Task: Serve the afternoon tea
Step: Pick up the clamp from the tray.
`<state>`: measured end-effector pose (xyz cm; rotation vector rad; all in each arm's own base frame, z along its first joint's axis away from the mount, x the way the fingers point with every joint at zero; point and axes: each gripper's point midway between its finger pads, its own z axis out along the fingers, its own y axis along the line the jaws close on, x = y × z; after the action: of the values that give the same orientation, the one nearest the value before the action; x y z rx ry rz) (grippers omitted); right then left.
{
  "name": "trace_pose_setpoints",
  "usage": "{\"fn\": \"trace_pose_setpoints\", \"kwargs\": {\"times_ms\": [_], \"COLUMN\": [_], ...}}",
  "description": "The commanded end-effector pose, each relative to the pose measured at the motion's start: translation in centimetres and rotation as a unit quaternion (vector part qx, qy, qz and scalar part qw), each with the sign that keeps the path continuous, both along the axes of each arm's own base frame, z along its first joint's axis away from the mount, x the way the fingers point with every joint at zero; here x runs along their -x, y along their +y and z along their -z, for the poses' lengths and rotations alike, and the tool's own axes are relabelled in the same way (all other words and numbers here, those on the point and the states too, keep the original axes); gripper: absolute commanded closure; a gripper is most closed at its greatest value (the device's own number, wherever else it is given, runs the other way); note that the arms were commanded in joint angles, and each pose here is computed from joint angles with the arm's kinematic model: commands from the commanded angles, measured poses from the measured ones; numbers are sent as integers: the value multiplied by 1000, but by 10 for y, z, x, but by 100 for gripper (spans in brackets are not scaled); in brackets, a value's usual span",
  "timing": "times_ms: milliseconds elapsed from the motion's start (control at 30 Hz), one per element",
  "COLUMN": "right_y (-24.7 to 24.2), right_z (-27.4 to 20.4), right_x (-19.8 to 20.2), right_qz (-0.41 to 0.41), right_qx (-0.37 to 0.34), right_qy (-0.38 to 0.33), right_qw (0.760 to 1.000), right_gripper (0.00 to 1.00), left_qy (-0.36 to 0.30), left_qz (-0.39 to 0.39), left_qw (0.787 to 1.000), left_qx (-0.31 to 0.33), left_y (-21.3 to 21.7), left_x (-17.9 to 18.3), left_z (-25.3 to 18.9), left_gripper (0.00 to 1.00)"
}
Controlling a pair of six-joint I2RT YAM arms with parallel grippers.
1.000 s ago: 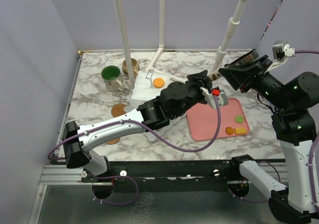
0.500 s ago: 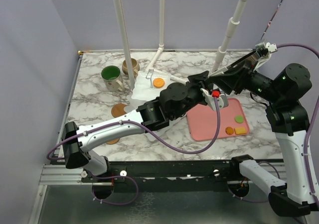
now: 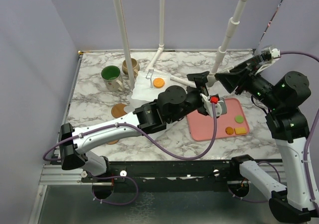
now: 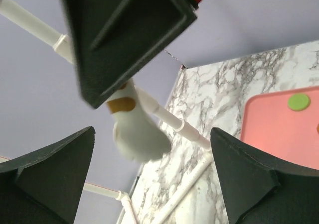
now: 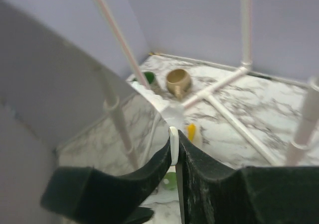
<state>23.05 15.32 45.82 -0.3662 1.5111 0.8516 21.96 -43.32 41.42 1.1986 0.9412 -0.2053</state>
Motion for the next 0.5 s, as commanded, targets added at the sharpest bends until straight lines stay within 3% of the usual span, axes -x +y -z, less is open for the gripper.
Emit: {"fn": "trace_pose_setpoints", "kwargs": {"times_ms": [0,133,233,333,467], "right_y": [-52,-113,-142,-153,-164], "right_z": [61,124,162,186,207], "right_x": [-43,-59,-57,-52,-49], "right_qz": [177,341,413,444,479], "right_qx": [59,121,148,152,143], "right_qy": [76,163,198,216,236], "right_qw": [979,918,876,856,833], "right_gripper": [73,75,76,76,76], "left_qy": [46,104,111,110,124], "left_qz": [-11,-19,-3,-11,-82], "left_qw": [999,993,991,990,979], "left_qx": [14,57,71,84,139], "left_y": [13,24,34,52,94], "left_x": [5,6,15,18,3], "left_z": [1,-13,-29,-46,-73], "left_gripper": [1,1,1,1,1]}}
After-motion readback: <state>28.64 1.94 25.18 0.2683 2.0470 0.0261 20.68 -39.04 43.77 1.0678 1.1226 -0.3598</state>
